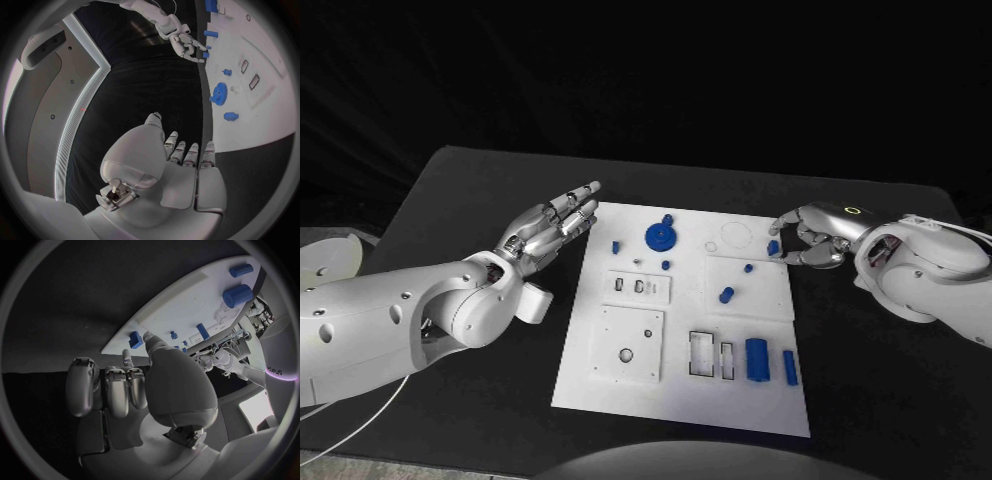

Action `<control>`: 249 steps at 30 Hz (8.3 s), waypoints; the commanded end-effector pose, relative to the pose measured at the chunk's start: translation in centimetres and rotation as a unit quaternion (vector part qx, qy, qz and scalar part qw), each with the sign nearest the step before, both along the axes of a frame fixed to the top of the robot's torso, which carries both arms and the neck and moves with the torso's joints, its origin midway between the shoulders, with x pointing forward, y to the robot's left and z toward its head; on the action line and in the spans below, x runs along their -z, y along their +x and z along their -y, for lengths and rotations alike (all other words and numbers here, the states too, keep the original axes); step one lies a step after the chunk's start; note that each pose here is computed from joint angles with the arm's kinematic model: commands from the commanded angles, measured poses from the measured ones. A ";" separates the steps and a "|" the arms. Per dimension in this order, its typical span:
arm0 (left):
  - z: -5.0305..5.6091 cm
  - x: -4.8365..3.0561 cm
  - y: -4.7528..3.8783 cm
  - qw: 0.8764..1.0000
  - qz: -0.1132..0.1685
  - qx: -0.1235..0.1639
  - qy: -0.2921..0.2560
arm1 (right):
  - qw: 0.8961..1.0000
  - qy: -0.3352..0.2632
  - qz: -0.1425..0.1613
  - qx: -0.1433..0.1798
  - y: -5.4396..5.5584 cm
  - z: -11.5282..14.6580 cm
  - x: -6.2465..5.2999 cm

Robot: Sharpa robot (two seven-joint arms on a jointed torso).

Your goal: Assemble the parts on the task board

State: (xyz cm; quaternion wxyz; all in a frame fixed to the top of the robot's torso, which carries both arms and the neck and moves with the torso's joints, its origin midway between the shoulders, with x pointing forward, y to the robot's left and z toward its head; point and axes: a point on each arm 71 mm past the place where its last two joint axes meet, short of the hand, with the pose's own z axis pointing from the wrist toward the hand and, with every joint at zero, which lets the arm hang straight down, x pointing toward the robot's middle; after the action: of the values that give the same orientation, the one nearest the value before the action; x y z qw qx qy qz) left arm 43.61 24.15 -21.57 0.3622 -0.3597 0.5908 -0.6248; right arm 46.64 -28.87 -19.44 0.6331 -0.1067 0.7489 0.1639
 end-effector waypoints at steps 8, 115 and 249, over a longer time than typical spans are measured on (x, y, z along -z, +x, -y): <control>0.2 -0.01 -0.04 1.000 -0.003 0.013 -0.007 | 1.000 -0.006 -0.004 0.004 0.2 0.1 0.3; 0.2 0.53 0.18 1.000 -0.017 0.020 -0.009 | 0.985 0.025 -0.019 -0.170 -3.3 -19.1 1.7; 11.7 0.70 0.79 0.761 0.065 0.046 0.644 | 0.988 0.134 0.045 -0.067 -1.8 -7.3 -3.2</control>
State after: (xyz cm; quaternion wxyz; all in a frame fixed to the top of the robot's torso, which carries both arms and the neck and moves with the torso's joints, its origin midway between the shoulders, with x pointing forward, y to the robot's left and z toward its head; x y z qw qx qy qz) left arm 44.43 12.58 -22.19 0.5187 0.0169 0.8427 -0.1430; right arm 44.84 -21.58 -16.21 0.6598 -0.0764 0.6863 0.2963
